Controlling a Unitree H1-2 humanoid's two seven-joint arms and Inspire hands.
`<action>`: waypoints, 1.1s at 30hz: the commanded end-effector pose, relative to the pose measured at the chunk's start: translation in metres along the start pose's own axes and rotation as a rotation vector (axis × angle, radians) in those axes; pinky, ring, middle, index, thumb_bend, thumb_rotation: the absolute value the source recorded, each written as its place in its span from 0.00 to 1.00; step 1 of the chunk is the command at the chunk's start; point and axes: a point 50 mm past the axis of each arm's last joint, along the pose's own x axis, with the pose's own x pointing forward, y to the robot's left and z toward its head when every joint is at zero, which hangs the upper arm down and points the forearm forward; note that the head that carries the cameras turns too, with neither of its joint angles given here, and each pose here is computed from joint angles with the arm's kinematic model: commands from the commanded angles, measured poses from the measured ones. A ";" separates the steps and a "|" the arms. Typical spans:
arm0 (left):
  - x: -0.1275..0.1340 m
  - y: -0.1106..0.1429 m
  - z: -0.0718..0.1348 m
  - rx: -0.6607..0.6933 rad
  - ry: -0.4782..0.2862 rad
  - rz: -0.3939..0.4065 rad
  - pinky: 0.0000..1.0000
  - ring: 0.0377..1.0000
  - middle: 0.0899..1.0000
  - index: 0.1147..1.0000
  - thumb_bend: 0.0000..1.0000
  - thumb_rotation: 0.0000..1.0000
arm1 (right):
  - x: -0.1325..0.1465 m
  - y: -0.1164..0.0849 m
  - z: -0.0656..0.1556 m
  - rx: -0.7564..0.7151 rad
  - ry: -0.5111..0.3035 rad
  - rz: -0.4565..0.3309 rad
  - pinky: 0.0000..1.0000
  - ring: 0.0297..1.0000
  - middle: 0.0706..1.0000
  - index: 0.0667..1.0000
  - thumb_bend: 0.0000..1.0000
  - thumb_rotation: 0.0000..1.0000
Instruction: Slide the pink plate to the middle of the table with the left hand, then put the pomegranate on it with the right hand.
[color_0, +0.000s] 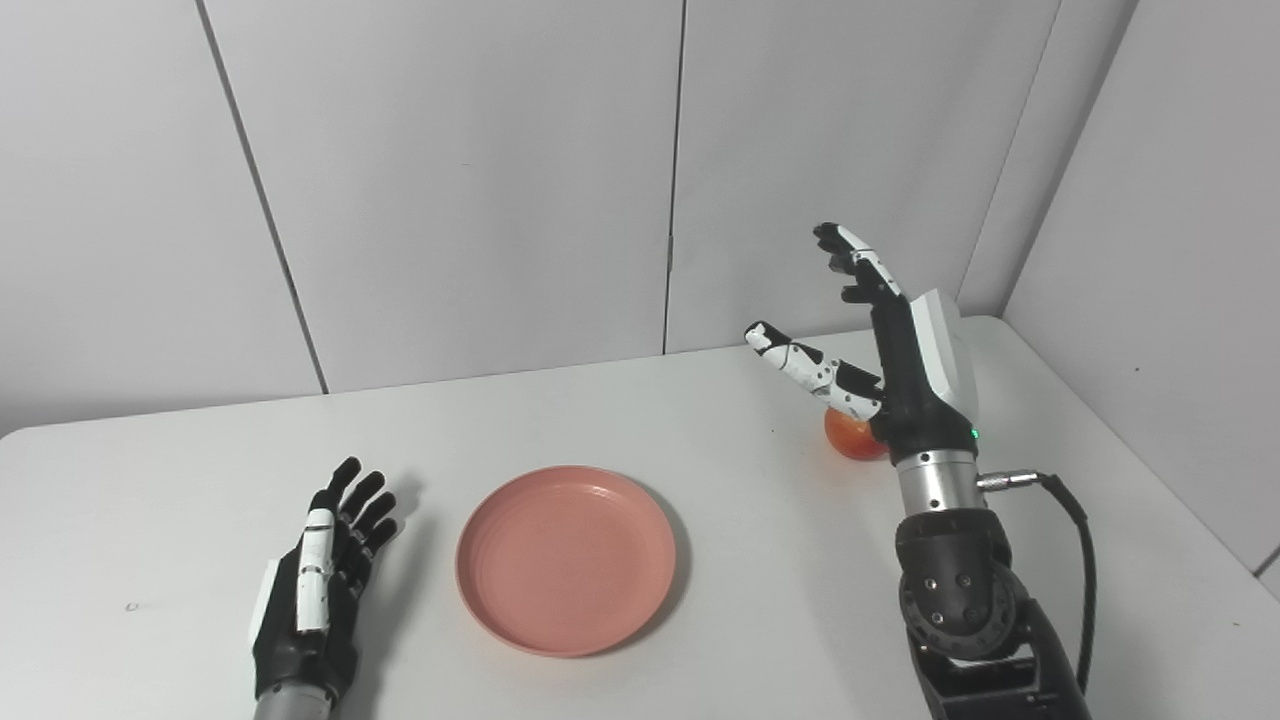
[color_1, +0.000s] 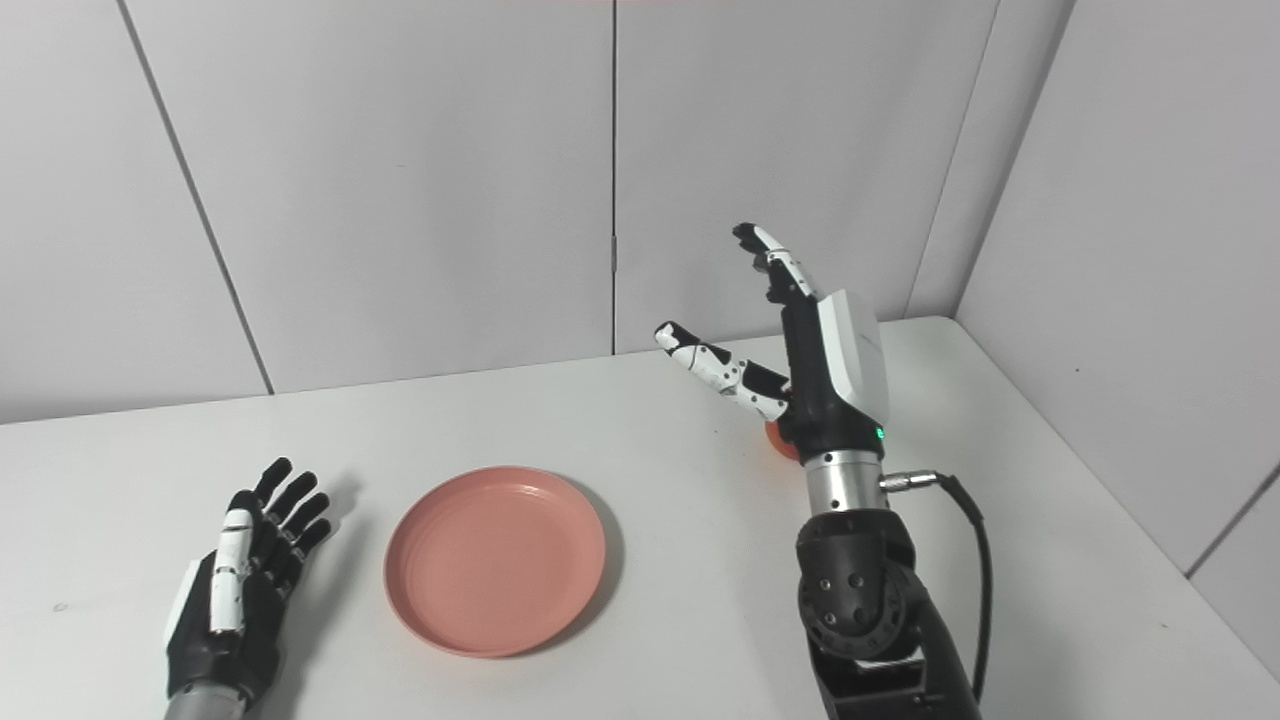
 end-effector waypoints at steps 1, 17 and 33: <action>0.002 0.001 -0.003 -0.015 0.020 -0.005 0.90 0.88 0.89 0.89 0.38 1.00 | 0.015 -0.019 0.004 -0.074 0.000 -0.032 0.79 0.85 0.86 0.87 0.76 0.62; 0.002 0.005 -0.002 -0.034 0.027 -0.006 0.91 0.89 0.89 0.88 0.38 1.00 | 0.027 -0.051 -0.034 -0.275 0.078 0.042 0.79 0.88 0.93 0.93 0.94 0.40; 0.002 0.010 0.002 -0.034 0.037 -0.006 0.93 0.90 0.90 0.89 0.39 1.00 | 0.037 -0.038 -0.075 -0.294 0.191 0.175 0.81 0.90 0.94 0.96 0.98 0.42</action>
